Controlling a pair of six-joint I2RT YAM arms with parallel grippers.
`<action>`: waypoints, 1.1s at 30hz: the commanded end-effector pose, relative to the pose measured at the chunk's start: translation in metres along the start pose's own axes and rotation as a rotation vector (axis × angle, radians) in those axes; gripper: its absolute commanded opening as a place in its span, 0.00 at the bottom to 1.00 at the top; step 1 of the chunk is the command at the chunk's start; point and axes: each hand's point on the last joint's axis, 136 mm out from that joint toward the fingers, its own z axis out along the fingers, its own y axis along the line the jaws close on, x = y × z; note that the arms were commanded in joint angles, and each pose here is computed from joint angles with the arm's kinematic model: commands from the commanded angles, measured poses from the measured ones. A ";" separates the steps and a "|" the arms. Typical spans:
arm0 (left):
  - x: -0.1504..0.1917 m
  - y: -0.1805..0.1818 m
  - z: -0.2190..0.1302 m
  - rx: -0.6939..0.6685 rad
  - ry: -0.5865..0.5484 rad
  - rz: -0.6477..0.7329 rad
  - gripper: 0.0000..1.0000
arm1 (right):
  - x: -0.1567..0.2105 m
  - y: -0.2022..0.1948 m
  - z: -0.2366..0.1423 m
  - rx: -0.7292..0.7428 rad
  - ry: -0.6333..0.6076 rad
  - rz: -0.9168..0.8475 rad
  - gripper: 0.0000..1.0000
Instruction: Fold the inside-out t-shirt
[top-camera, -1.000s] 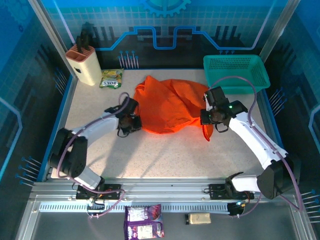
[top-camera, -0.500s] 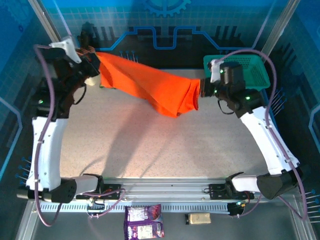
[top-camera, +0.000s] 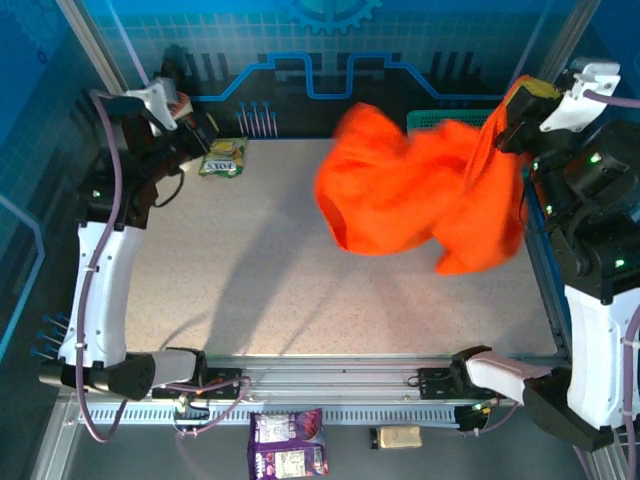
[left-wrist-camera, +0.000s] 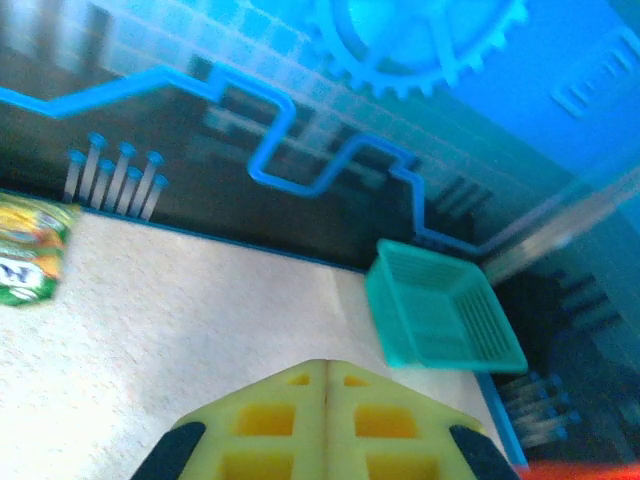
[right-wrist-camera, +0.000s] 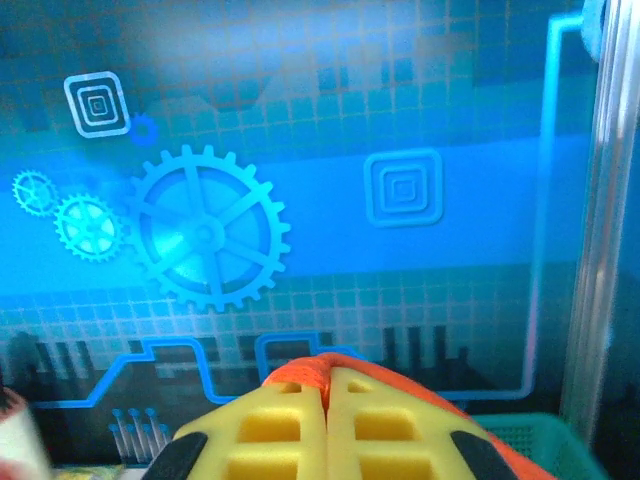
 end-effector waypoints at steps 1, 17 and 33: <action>-0.080 -0.040 -0.065 0.024 -0.267 0.081 0.00 | 0.062 0.030 0.048 -0.124 0.142 0.204 0.00; 0.064 -0.009 0.045 0.225 0.174 -0.176 0.17 | 0.041 0.134 0.047 -0.710 0.229 0.381 0.00; 0.160 0.048 0.037 0.078 0.348 -0.226 0.28 | 0.231 0.052 0.066 -0.204 0.614 0.309 0.00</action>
